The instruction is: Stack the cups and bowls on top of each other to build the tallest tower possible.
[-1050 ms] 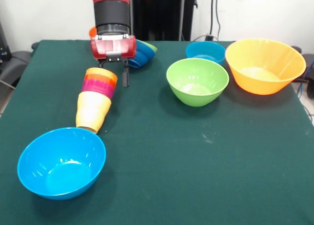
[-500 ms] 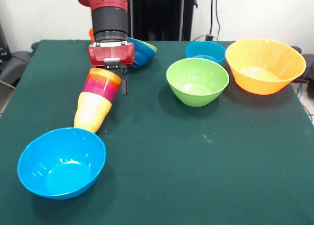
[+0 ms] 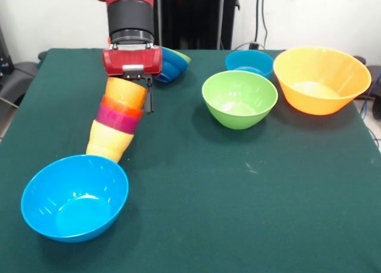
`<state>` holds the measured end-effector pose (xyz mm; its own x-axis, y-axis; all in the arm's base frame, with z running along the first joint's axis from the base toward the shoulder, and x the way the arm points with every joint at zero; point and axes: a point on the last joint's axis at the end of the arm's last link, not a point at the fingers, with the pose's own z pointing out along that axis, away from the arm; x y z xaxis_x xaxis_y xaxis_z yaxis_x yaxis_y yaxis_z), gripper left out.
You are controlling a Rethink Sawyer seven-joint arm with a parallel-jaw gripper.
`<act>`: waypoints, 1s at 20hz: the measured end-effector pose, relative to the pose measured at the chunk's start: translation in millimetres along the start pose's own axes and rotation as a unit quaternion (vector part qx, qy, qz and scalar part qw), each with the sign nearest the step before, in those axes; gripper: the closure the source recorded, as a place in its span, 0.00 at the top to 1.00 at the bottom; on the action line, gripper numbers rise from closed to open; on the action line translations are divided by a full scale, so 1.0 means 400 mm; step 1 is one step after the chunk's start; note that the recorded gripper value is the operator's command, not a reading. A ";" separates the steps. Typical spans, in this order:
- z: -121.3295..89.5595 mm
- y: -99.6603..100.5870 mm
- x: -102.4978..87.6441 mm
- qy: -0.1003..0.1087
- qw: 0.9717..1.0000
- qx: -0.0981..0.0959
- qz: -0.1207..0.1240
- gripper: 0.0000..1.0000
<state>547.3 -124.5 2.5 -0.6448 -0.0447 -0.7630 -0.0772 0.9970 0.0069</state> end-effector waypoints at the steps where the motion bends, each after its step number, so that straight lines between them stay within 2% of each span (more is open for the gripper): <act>1: 0.001 0.000 -0.018 -0.006 1.000 0.000 -0.005 1.00; 8: 0.004 -0.013 -0.094 -0.031 0.999 0.006 -0.024 1.00; 12: 0.007 -0.036 -0.110 -0.037 0.999 0.014 -0.027 1.00; 17: 0.024 -0.082 -0.107 -0.037 0.998 0.040 -0.019 1.00; 20: 0.040 -0.095 -0.088 -0.033 0.998 0.042 -0.021 1.00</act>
<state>585.1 -159.9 18.5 -0.5913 -0.0844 -0.8020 -0.0363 0.9963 -0.0781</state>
